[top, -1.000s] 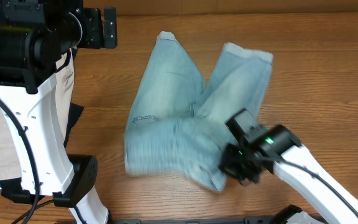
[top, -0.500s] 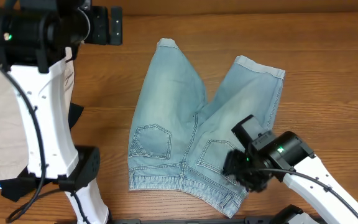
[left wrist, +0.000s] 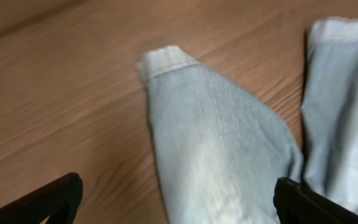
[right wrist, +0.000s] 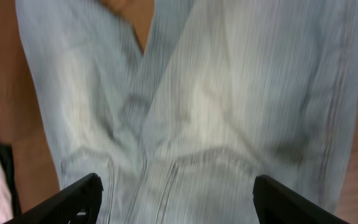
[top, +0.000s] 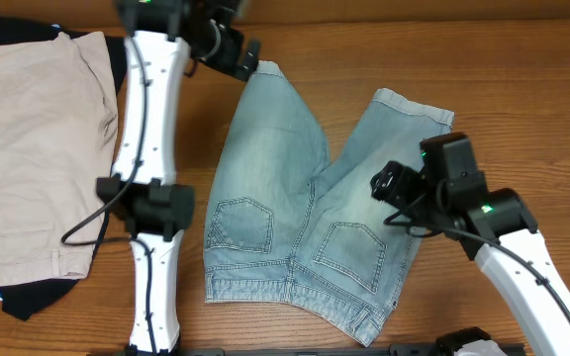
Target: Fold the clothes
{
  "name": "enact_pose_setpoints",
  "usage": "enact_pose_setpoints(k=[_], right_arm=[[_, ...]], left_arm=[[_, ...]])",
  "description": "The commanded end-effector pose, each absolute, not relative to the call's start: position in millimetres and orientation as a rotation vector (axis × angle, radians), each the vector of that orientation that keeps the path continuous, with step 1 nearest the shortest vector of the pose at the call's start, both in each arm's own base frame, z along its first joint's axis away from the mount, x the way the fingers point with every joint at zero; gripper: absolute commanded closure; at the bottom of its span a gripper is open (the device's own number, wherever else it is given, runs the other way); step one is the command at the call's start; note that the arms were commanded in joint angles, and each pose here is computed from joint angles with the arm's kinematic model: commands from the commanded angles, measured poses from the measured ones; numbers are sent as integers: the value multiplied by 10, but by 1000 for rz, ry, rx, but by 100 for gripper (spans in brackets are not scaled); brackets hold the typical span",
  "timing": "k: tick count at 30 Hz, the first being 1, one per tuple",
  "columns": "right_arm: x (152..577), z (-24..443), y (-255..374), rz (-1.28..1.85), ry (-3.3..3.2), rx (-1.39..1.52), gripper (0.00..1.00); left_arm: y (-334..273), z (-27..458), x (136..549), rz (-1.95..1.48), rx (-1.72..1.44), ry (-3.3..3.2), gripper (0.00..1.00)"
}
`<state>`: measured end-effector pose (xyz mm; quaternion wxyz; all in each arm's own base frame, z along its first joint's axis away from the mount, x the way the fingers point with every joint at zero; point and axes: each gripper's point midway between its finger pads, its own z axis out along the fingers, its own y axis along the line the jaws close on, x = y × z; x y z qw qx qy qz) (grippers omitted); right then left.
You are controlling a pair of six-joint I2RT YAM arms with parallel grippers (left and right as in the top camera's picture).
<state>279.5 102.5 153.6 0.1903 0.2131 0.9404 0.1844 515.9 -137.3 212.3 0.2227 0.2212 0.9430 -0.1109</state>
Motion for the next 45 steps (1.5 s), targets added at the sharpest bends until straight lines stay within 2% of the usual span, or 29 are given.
enact_pose_setpoints(k=[1, 8, 14, 18, 23, 25, 32, 37, 45], right_arm=[[2953, 1580, 960, 509, 2619, 513, 19], [2976, 1456, 937, 482, 2658, 518, 19], [2964, 1434, 917, 463, 2667, 519, 21], [2971, 1429, 891, 442, 2663, 524, 30], [2974, 1429, 886, 439, 2661, 525, 32], [2974, 1429, 886, 439, 2662, 525, 32], [2974, 1429, 884, 437, 2661, 525, 32], [2980, 1423, 859, 418, 2657, 530, 32], [3032, 1355, 853, 400, 2665, 536, 32]], left_arm=[[-1724, 1782, 5220, -401, 819, 2561, 0], [-2246, 1246, 5372, -408, 892, 2544, 0], [-2312, 598, 5152, -363, 968, 2709, 1], [-2295, 397, 5036, -358, 1002, 2773, 10], [-2241, 370, 5000, -329, 988, 2808, 27], [-2165, 324, 4983, -281, 948, 2851, 28], [-1805, -24, 4842, -66, 829, 3038, 24], [-1549, -242, 4630, -34, 735, 3194, 21], [-1273, -179, 4526, -93, 568, 3301, 14]])
